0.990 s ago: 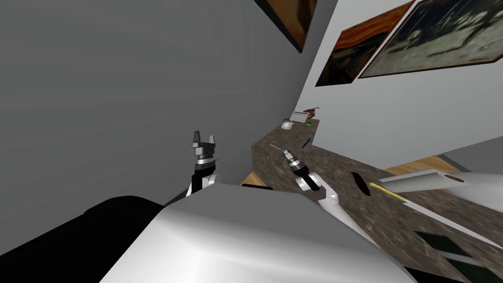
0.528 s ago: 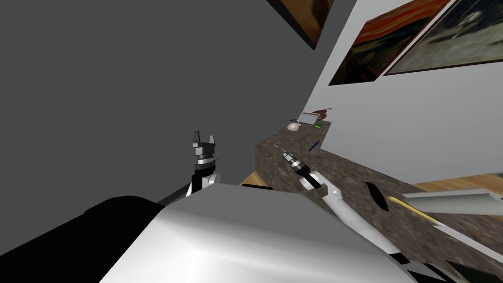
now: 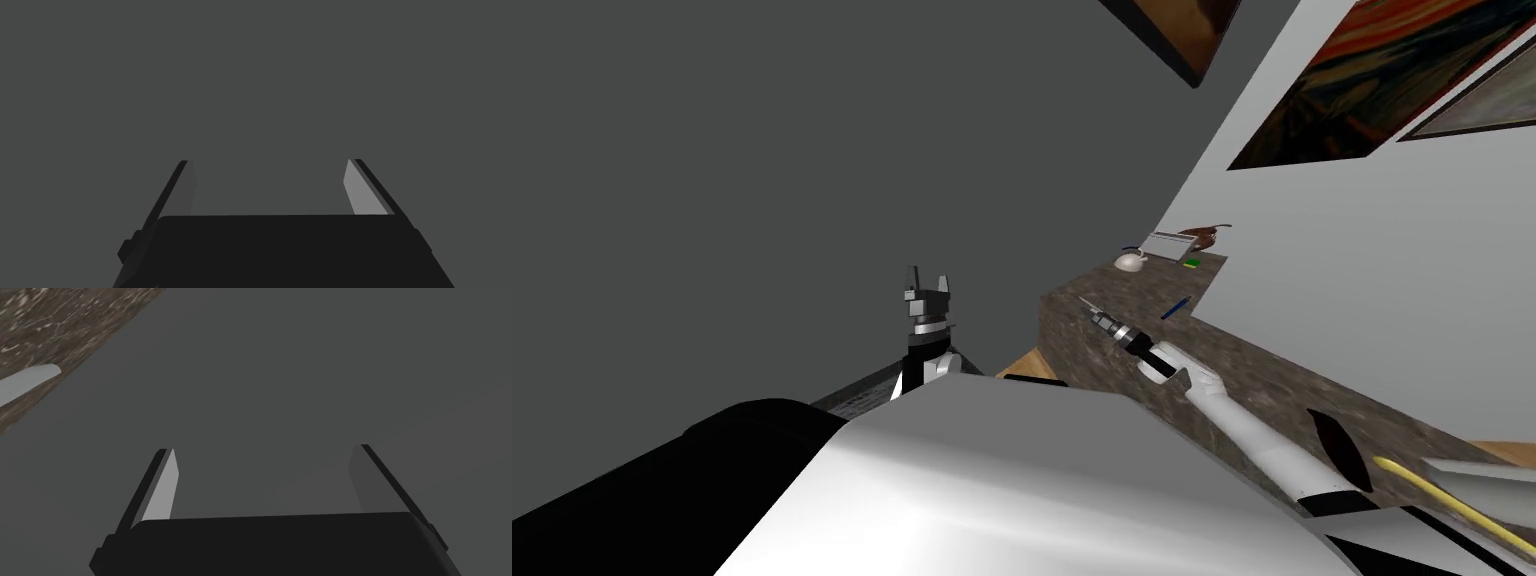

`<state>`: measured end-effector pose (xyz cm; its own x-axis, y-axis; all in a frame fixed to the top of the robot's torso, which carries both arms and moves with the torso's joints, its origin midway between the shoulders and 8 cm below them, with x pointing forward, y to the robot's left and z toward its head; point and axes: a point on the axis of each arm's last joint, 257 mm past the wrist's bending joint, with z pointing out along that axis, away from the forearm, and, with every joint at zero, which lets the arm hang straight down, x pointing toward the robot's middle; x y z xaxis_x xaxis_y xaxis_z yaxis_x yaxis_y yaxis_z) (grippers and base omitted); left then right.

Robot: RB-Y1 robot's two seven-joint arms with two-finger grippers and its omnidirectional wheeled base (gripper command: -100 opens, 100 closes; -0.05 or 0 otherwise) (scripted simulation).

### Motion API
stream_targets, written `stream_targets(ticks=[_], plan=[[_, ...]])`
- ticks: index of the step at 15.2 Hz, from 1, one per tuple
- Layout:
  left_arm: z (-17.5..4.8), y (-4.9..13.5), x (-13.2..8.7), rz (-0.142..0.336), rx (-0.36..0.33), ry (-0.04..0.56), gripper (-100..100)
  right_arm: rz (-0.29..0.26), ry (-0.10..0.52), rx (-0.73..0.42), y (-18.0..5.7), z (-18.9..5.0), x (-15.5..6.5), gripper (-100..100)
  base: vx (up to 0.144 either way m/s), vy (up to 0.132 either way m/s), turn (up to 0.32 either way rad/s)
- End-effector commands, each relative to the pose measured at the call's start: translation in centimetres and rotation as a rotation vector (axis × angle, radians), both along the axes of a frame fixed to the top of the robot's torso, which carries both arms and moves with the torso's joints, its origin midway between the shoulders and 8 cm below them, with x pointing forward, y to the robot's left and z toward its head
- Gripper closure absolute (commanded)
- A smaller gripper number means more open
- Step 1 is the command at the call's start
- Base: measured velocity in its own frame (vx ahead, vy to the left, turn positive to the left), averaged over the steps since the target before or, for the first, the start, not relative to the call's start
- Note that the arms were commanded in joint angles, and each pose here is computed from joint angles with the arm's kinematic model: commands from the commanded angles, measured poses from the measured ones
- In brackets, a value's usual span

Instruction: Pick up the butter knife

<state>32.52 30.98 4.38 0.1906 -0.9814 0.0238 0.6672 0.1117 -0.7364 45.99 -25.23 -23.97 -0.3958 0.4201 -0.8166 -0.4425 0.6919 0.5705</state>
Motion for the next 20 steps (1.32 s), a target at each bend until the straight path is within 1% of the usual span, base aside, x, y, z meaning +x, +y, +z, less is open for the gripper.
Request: stream_targets(ticks=[1, 2, 3, 4, 5, 6, 7, 8, 10, 11, 12, 13, 14, 15, 16, 17, 18, 19, 20], plan=[[0.0, 0.0, 0.0, 0.0, 0.0, 0.0, 0, 0.007, 0.021, -0.079, -1.9, -1.3, 0.2, -100, 0.023, -0.021, 0.366], [0.0, 0.0, 0.0, 0.0, 0.0, 0.0, 0, -0.004, 0.031, -0.099, -3.0, -1.7, 0.2, -100, 0.004, -0.024, 0.24], [0.0, 0.0, 0.0, 0.0, 0.0, 0.0, 0, -0.004, 0.031, -0.099, -3.0, -1.7, 0.2, -100, -0.006, -0.008, 0.036], [0.0, 0.0, 0.0, 0.0, 0.0, 0.0, 0, 0.006, 0.04, -0.159, -4.2, -2.3, 0.4, -100, -0.004, -0.013, 0.088], [0.0, 0.0, 0.0, 0.0, 0.0, 0.0, 0, -0.005, 0.049, -0.164, -4.8, -2.7, 0.4, -100, -0.008, -0.025, 0.16], [0.0, 0.0, 0.0, 0.0, 0.0, 0.0, 0, 0.005, 0.058, -0.221, -6.1, -3.1, 0.5, -100, -0.002, -0.023, 0.371], [0.0, 0.0, 0.0, 0.0, 0.0, 0.0, 0, -0.008, 0.068, -0.227, -6.8, -3.6, 0.5, -100, 0.02, -0.032, 0.307], [0.0, 0.0, 0.0, 0.0, 0.0, 0.0, 0, 0.001, 0.077, -0.283, -8.1, -3.9, 0.5, -100, 0.019, -0.035, 0.249], [0.0, 0.0, 0.0, 0.0, 0.0, 0.0, 0, -0.012, 0.087, -0.289, -8.8, -4.4, 0.5, -100, 0.001, -0.021, 0.106], [0.0, 0.0, 0.0, 0.0, 0.0, 0.0, 0, -0.013, 0.104, -0.347, -10.7, -4.9, 0.4, -100, -0.011, -0.006, 0.141], [0.0, 0.0, 0.0, 0.0, 0.0, 0.0, 0, -0.017, 0.107, -0.349, -10.9, -5.0, 0.4, -100, -0.009, -0.015, 0.174], [0.0, 0.0, 0.0, 0.0, 0.0, 0.0, 0, -0.023, 0.127, -0.406, -13.0, -5.6, 0.3, -100, -0.013, -0.016, 0.287], [0.0, 0.0, 0.0, 0.0, 0.0, 0.0, 0, -0.018, 0.14, -0.451, -14.3, -6.0, 0.1, -100, -0.019, -0.023, 0.33], [0.0, 0.0, 0.0, 0.0, 0.0, 0.0, 0, -0.029, 0.148, -0.46, -15.1, -6.1, 0.0, -100, -0.019, -0.026, 0.224], [0.0, 0.0, 0.0, 0.0, 0.0, 0.0, 0, -0.029, 0.148, -0.46, -15.1, -6.1, 0.0, -100, -0.012, -0.021, 0.076], [0.0, 0.0, 0.0, 0.0, 0.0, 0.0, 0, -0.029, 0.165, -0.508, -16.7, -6.4, -0.2, -100, -0.014, -0.009, 0.152], [0.0, 0.0, 0.0, 0.0, 0.0, 0.0, 0, -0.036, 0.17, -0.512, -17.1, -6.6, -0.3, -100, -0.015, -0.008, 0.147], [0.0, 0.0, 0.0, 0.0, 0.0, 0.0, 0, -0.042, 0.193, -0.559, -19.1, -7.0, -0.7, -100, -0.017, -0.006, 0.188], [0.0, 0.0, 0.0, 0.0, 0.0, 0.0, 0, -0.042, 0.193, -0.559, -19.1, -7.0, -0.7, -100, -0.018, -0.009, 0.16]])
